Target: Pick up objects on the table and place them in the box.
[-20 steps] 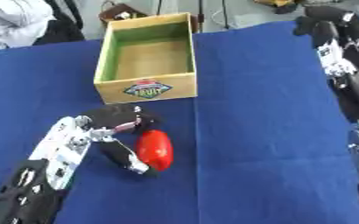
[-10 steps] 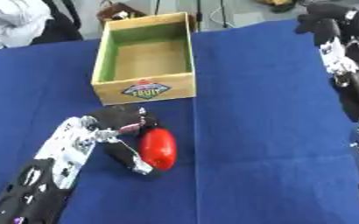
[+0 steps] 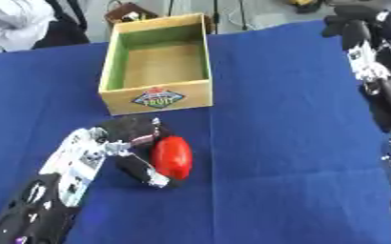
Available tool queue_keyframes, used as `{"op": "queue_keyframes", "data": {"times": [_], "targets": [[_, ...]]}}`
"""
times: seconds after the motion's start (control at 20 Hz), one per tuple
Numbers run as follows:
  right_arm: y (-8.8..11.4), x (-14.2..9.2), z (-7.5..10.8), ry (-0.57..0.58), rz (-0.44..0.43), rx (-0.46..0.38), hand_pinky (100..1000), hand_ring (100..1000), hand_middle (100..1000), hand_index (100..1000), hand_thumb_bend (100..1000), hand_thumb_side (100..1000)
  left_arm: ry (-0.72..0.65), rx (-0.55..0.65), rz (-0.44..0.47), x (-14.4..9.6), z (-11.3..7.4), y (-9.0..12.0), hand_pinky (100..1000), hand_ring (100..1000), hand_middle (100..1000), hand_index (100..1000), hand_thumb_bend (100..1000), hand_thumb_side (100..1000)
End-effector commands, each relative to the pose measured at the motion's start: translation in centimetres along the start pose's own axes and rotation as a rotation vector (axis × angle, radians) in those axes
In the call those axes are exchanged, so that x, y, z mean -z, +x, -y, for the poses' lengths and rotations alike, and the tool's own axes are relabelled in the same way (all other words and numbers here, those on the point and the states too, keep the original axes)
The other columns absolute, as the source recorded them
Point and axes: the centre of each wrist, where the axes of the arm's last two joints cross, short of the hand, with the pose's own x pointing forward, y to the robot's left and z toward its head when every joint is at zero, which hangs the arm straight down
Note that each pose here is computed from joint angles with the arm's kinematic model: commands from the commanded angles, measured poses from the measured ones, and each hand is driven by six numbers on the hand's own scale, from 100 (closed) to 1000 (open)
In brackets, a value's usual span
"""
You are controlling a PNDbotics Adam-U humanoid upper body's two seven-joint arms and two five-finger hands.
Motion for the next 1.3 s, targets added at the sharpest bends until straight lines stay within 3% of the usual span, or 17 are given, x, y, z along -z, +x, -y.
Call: {"op": "queue_keyframes", "data": {"times": [0.05, 0.3, 0.55, 0.9, 1.3], "targets": [[0.7, 0.3, 0.2, -0.002, 0.029, -0.001, 970, 858, 599, 803, 100, 578, 0.040, 0.023, 0.006, -0.6, -1.3, 0.0, 141, 308, 318, 660, 597, 778], [0.7, 0.2, 0.2, -0.001, 0.024, -0.001, 971, 858, 598, 803, 100, 577, 0.090, 0.046, -0.019, -1.5, -2.1, -0.3, 140, 309, 324, 623, 579, 793], [0.6, 0.2, 0.2, -0.005, 0.023, -0.002, 972, 858, 598, 803, 100, 576, 0.176, 0.077, -0.057, -3.0, -3.2, -1.0, 102, 285, 307, 594, 468, 795], [0.7, 0.2, 0.3, -0.008, 0.025, -0.004, 971, 858, 598, 803, 100, 577, 0.269, 0.111, -0.068, -4.7, -4.7, -1.1, 100, 250, 274, 548, 382, 803], [0.8, 0.4, 0.3, -0.008, 0.035, -0.004, 970, 858, 598, 803, 100, 579, 0.398, 0.142, -0.045, -7.7, -7.8, -0.7, 100, 226, 252, 520, 340, 830]]}}
